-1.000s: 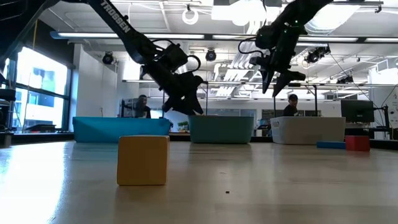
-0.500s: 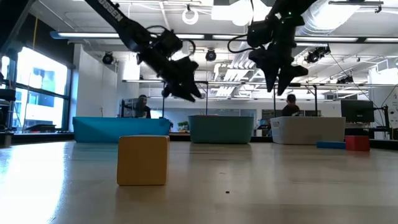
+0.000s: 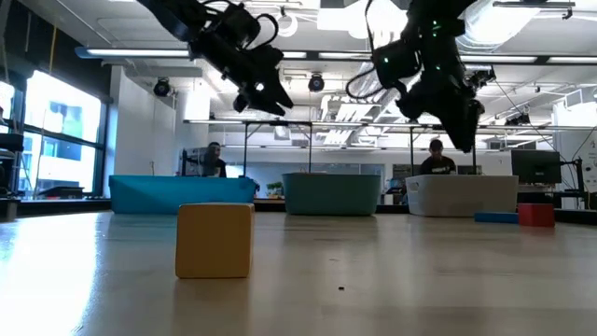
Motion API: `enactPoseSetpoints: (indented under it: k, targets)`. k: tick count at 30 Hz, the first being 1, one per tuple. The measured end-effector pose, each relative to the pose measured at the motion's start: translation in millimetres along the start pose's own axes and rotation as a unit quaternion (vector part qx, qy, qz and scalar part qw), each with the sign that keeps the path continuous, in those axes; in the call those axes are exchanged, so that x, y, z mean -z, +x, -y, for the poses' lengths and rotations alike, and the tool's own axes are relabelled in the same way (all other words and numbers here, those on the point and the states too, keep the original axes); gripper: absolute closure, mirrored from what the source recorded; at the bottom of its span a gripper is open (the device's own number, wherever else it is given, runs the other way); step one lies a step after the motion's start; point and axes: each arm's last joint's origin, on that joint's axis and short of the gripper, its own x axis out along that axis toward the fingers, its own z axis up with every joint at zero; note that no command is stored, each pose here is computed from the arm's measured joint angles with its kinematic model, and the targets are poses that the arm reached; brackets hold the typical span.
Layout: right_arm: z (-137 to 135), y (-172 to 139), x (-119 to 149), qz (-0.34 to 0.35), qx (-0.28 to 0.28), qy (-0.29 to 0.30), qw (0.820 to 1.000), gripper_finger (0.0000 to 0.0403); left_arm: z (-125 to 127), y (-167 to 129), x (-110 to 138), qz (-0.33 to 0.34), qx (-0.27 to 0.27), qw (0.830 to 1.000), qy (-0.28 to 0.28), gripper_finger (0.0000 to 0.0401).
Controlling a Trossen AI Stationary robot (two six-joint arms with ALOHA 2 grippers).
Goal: Sort & place blocks by color
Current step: Put the blue block into the blue bin
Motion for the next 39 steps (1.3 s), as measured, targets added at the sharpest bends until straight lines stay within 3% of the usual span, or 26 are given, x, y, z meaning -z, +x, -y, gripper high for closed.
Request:
enactPoseSetpoints:
  k: [6,16,39]
  targets:
    - [2.7,26.4,8.4,-0.034,0.049,-0.026,0.998,0.0237,7.2,-8.2,-0.4,-0.010,0.006,1.000,0.012,0.0215]
    - [20.9,60.7,17.1,-0.075,0.053,-0.030,0.995,0.0237,14.7,-6.9,-0.2,-0.011,0.011,1.000,0.013,0.0215]
    - [54.2,115.4,26.2,-0.049,0.059,0.024,0.997,0.0237,24.3,-5.1,0.3,-0.013,0.021,1.000,-0.007,0.0215]
